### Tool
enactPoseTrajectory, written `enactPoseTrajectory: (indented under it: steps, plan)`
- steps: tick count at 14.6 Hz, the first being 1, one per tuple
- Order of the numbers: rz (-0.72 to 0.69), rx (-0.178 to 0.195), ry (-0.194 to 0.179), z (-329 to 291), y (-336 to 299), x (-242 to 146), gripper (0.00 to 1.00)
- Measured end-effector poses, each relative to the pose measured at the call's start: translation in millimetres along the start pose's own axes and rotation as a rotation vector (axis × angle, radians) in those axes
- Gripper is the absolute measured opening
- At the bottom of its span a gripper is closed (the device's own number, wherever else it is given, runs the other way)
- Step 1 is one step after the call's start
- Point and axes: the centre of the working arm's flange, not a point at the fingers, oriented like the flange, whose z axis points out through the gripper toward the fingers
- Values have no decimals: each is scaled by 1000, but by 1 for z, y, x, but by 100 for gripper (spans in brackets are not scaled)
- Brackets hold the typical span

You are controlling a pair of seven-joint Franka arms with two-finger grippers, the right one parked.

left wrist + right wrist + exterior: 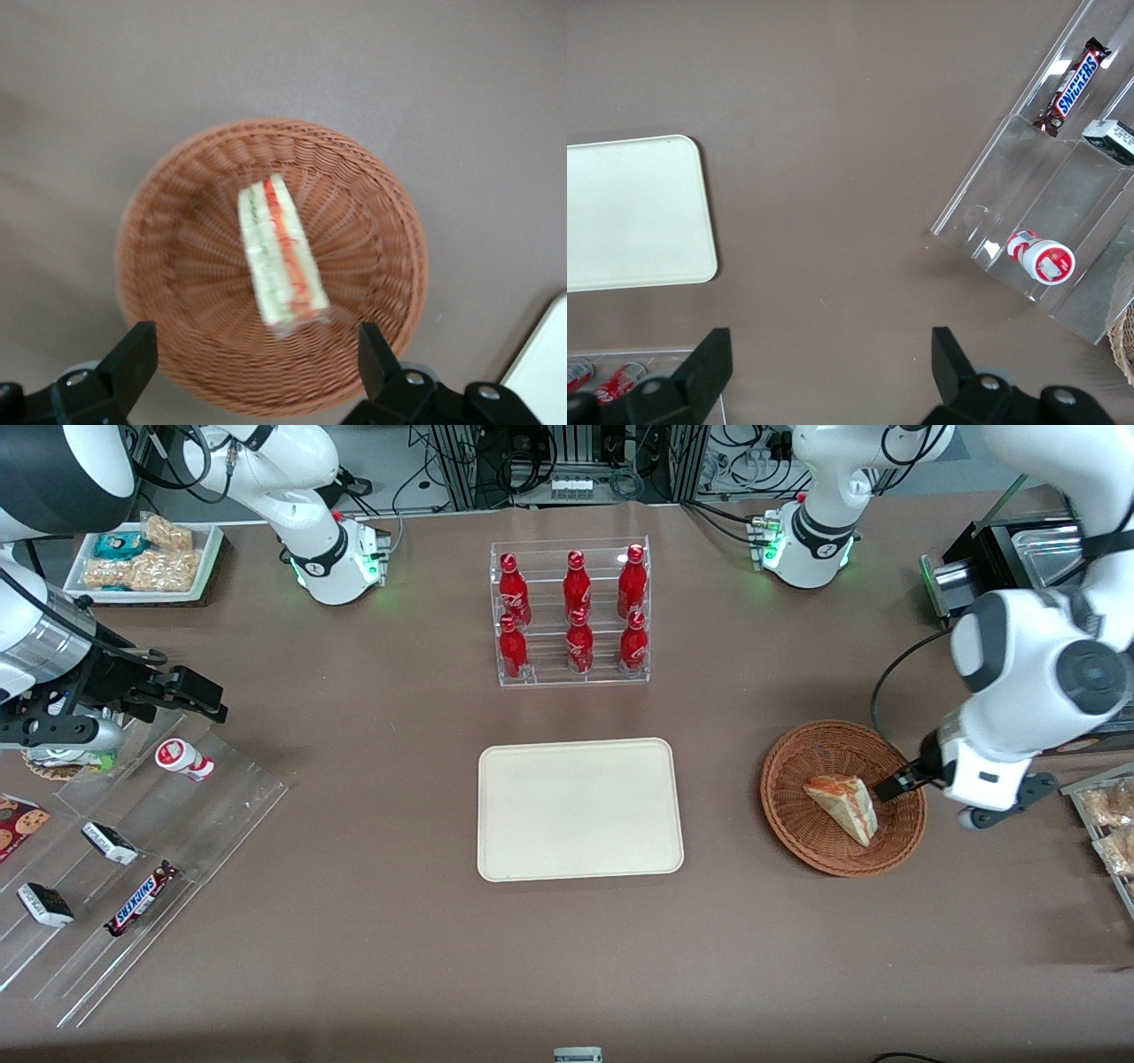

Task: Place sandwich from basket to tray
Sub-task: 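Reach the left gripper down to the sandwich in the basket and grasp it, then lift the sandwich and carry it over the cream tray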

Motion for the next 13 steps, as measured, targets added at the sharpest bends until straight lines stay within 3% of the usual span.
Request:
enactPoseTrajectory:
  steps: [2,5,9,13]
  plan:
    - [-67,10,-8,24,10,-7,100]
    - [-69,67,-33,71,16,-11,100]
    - [-72,86,-63,123,18,-9,97]
    - [-74,80,-50,118,22,-3,55]
